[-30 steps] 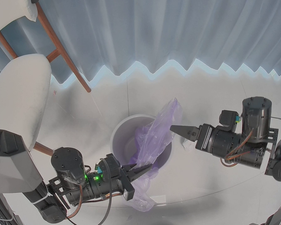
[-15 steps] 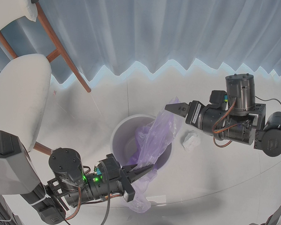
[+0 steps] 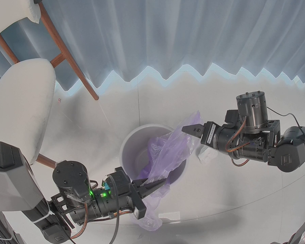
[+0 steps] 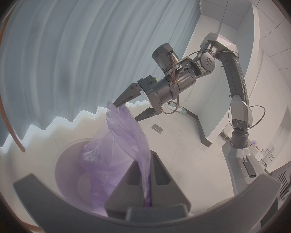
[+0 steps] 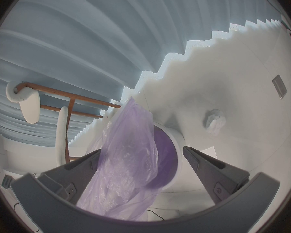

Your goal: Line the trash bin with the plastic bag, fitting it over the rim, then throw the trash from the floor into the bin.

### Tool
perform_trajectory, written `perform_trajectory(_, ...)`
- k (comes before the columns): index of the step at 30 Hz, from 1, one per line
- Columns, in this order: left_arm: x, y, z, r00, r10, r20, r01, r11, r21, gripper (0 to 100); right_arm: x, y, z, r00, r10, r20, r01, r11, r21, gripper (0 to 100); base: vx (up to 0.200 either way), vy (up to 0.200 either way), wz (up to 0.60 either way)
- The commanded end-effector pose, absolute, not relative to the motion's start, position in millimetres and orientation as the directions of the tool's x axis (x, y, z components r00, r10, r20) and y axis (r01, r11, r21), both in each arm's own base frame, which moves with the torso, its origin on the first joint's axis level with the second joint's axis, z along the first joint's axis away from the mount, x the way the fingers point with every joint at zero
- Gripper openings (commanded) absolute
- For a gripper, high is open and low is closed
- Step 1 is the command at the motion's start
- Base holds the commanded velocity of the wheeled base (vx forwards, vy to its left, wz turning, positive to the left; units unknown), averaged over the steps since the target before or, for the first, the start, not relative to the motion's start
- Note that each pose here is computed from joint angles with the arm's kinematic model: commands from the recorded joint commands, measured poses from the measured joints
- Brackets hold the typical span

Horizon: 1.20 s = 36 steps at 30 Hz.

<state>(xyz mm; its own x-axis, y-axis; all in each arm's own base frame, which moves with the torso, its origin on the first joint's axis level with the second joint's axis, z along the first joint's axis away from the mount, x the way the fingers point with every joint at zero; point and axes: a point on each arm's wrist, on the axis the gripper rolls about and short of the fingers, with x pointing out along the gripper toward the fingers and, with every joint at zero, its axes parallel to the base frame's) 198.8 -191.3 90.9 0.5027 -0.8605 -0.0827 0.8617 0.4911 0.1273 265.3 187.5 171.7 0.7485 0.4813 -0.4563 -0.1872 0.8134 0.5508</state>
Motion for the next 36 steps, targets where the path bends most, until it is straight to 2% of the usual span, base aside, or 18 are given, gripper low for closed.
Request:
perform_trajectory(1,199,-192,91,0.501,-0.862,-0.082,0.863,0.489,0.127,0,258,182,169,0.746,0.472,-0.47,-0.177,0.82,0.544,100,0.0,0.0,0.0)
perform_trajectory(12,202,-191,93,0.511,-0.857,-0.073,0.857,0.5,0.127,0,252,181,152,0.727,0.442,-0.526,-0.139,0.844,0.517,100,0.0,0.0,0.0)
perform_trajectory(21,201,-192,92,0.509,-0.857,-0.075,0.858,0.498,0.127,0,242,198,150,0.694,0.486,-0.531,-0.149,0.819,0.554,100,0.0,0.0,0.0)
perform_trajectory(22,202,-191,92,0.511,-0.857,-0.075,0.857,0.5,0.127,0,241,200,150,0.692,0.49,-0.53,-0.151,0.816,0.558,0,0.0,0.0,0.0)
perform_trajectory(30,204,-193,96,0.514,-0.856,-0.056,0.854,0.505,0.124,0,231,205,146,0.668,0.509,-0.543,-0.144,0.804,0.577,0,0.0,0.0,0.0)
perform_trajectory(36,205,-192,94,0.541,-0.839,-0.062,0.839,0.533,0.11,0,232,203,151,0.684,0.513,-0.518,-0.147,0.793,0.591,0,0.0,0.0,0.0)
